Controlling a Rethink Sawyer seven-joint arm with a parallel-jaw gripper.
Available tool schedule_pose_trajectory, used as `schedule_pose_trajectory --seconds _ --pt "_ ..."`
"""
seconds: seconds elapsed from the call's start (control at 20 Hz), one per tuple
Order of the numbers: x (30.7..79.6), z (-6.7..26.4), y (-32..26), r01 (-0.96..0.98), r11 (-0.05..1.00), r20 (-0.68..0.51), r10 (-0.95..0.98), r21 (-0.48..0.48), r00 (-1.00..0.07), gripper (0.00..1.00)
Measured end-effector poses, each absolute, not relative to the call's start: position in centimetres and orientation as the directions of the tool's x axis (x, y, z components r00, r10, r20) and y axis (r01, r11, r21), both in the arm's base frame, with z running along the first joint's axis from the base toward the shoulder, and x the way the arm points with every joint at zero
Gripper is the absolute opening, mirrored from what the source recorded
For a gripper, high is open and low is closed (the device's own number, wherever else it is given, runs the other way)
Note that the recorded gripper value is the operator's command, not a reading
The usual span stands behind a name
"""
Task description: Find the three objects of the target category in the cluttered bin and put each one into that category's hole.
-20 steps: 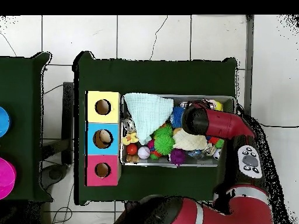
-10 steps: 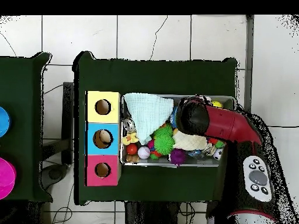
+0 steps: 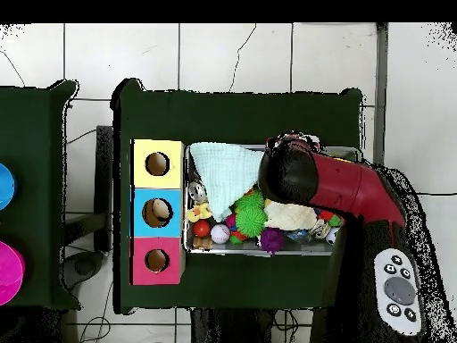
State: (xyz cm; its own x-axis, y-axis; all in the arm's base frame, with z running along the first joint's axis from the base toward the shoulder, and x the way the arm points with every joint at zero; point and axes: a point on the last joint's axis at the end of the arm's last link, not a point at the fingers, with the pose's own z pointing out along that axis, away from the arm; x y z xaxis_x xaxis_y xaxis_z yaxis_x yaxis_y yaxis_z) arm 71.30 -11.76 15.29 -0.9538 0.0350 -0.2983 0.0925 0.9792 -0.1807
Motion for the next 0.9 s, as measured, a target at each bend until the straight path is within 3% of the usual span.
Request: schedule_pose_trajectory --seconds 0.5,0.9 --pt "71.8 17.8 -8.8 0.112 0.985 -0.298 0.07 -0.127 -0.952 0.0" --pt "72.4 17.9 -4.4 0.085 0.993 -0.278 0.057 -0.088 -0.959 0.0"
